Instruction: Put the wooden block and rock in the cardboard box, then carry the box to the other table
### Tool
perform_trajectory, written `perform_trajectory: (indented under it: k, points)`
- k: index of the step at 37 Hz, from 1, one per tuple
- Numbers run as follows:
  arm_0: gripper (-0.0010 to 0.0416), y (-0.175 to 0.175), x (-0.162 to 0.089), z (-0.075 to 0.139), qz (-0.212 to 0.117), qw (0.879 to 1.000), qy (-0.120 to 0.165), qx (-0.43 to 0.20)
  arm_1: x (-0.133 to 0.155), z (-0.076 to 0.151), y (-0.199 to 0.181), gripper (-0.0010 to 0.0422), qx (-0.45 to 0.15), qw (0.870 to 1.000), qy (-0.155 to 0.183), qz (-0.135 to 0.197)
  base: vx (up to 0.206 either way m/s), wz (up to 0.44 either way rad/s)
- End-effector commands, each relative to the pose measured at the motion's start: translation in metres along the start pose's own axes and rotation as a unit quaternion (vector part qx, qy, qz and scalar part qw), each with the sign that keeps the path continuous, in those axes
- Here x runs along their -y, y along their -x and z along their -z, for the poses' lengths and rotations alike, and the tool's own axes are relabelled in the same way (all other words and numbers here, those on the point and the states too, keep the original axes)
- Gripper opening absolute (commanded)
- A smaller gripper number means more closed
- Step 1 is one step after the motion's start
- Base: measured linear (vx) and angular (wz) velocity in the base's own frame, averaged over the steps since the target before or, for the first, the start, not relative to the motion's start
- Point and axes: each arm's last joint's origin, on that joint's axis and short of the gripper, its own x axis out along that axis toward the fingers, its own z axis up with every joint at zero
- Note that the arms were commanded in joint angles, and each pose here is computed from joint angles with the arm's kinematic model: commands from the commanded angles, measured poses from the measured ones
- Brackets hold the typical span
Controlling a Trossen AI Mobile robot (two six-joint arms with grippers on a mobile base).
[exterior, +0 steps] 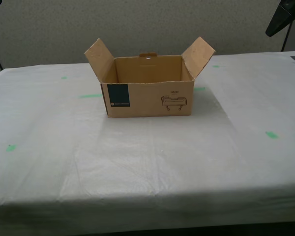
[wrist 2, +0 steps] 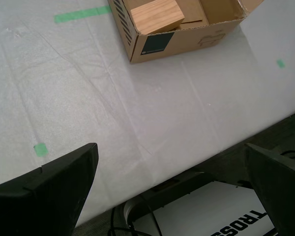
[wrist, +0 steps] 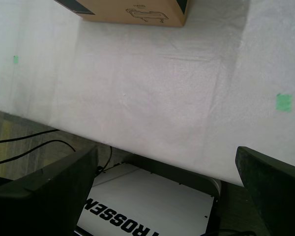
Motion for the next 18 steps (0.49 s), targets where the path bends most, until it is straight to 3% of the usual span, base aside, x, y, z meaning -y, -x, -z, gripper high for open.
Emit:
perform_trajectory:
  k: [1, 18]
  points:
    - [0.0390, 0.0002, -0.0002, -0.0003, 0.000, 1.000, 0.000, 0.001, 0.0001, -0.0001, 0.0002, 0.0398, 0.000, 1.000, -0.001, 0.000, 0.000, 0.000]
    - [0.0389, 0.0002, -0.0002, -0.0003, 0.000, 1.000, 0.000, 0.001, 0.0001, -0.0001, 0.0002, 0.0398, 0.000, 1.000, -0.001, 0.000, 0.000, 0.000]
